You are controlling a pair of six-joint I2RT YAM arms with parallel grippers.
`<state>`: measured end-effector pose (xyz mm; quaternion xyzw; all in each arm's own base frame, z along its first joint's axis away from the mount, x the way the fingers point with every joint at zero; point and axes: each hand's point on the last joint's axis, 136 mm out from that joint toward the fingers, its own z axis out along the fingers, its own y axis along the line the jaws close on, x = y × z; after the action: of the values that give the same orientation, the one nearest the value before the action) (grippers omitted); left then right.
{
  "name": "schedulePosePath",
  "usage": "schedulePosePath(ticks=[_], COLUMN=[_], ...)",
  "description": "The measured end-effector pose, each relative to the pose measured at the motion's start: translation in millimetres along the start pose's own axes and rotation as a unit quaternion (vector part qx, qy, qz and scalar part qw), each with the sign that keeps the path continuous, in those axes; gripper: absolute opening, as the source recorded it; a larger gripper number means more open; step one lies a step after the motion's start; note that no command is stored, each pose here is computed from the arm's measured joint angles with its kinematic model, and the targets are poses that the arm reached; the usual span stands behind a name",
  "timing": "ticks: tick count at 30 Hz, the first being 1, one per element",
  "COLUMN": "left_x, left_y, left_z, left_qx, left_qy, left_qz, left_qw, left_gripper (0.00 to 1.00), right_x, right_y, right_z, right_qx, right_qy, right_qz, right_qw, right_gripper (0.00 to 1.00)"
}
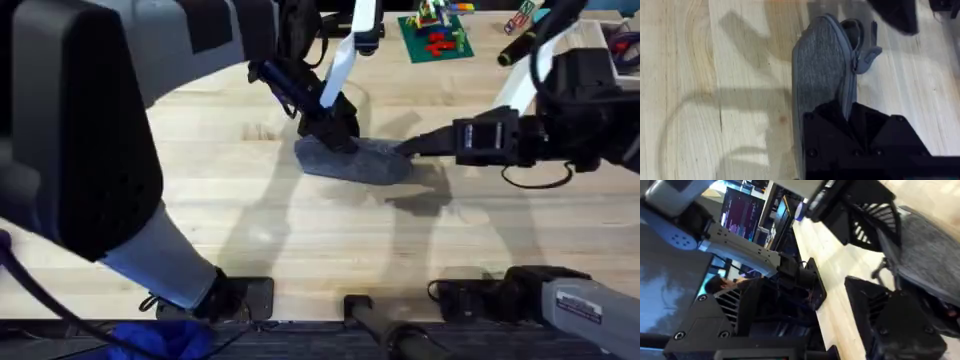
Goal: Unzip the bag, pick up the pens from the table one at a time and place them inside, then zip the bag closed.
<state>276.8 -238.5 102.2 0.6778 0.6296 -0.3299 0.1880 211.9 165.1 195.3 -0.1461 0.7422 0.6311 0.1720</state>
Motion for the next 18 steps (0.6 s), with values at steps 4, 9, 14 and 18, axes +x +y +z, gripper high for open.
schedulePosePath(ticks=[4, 9, 14, 18], left_x=[0.0, -0.1, 0.0, 0.0], left_y=[0.1, 0.0, 0.0, 0.0], left_z=[0.0, -0.1, -0.1, 0.0], left_qx=[0.000, 0.000, 0.000, 0.000], left_qy=[0.000, 0.000, 0.000, 0.000], left_qz=[0.000, 0.000, 0.000, 0.000], left_qw=[1.000, 1.000, 1.000, 1.000], left_gripper=[0.042, 0.042, 0.042, 0.042], right_x=[5.0, 29.4, 31.4, 18.0], right_y=[18.2, 29.4, 37.5, 45.5], right_z=[-0.9, 2.0, -3.6, -13.0], right_qx=[0.003, 0.055, 0.141, 0.259], right_qy=[0.001, 0.030, 0.043, 0.058], right_qz=[-0.031, -0.039, -0.095, -0.181], right_qw=[1.000, 0.997, 0.984, 0.947], right_gripper=[0.996, 0.996, 0.996, 0.997])
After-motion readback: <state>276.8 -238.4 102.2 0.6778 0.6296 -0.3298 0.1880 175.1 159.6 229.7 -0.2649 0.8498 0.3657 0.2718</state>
